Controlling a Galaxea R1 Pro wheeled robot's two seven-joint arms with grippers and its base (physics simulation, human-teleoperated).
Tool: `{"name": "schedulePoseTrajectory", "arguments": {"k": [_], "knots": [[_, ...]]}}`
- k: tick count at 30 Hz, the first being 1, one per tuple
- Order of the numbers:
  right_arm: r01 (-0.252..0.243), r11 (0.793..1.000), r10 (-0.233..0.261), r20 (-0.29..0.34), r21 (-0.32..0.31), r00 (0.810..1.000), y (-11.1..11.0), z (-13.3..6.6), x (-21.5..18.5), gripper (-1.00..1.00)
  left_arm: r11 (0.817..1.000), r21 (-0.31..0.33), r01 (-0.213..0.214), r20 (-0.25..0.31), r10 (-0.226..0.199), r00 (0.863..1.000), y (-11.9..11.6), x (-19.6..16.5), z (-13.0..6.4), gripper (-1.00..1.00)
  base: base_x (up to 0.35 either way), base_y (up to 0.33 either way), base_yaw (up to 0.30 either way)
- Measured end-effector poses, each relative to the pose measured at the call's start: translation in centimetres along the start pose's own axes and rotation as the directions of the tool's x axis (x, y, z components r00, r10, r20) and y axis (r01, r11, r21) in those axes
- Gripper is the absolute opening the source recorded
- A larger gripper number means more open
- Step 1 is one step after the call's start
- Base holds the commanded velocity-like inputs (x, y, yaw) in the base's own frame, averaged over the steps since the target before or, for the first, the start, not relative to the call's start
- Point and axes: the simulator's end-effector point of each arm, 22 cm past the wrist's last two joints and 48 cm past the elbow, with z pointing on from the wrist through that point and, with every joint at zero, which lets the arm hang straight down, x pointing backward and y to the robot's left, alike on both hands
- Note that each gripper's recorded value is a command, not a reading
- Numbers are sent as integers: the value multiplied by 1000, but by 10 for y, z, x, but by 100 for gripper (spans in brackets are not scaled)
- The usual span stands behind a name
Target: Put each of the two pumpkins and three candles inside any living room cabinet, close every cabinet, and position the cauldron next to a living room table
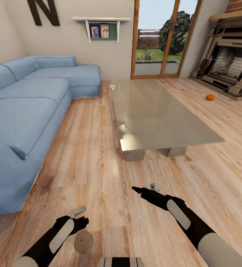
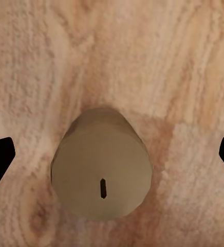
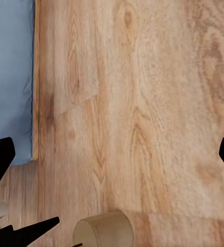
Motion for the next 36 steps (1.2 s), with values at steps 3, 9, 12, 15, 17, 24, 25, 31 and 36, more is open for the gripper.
{"name": "schedulePoseTrajectory", "arguments": {"k": [3,9,12,15,17,24,25,31,36], "knots": [[0,1000,0,0,0,1000,0,0,0,100,1000,0,5,10,-5,1000,0,-2,0,100,2,0,0],[1,1000,-1,-2,-1,1000,-1,1,1,100,1000,-3,8,14,-8,1000,1,-2,2,100,0,0,0],[-2,1000,2,-8,-2,1000,-4,3,4,100,1000,-8,8,3,-8,1000,3,2,6,100,0,0,0],[-3,1000,3,-11,-12,1000,-4,6,5,100,1000,-12,8,-8,-8,1000,5,7,11,100,0,0,0],[-6,1000,6,-14,-16,1000,-5,7,7,100,1000,-14,8,-16,-8,1000,6,10,14,100,0,0,0],[18,994,-18,2,-106,1000,24,14,0,100,1000,-26,11,-35,-12,999,10,20,24,100,0,0,0],[21,993,-20,4,-115,1000,27,14,0,100,1000,-28,13,-36,-14,999,11,21,26,100,0,0,0],[15,992,-16,-3,-129,1000,26,19,4,100,999,-37,14,-54,-16,998,14,30,34,100,0,0,0],[2,992,-4,-17,-122,1000,18,24,12,100,999,-44,13,-73,-16,997,17,38,41,100,0,0,0]]}}
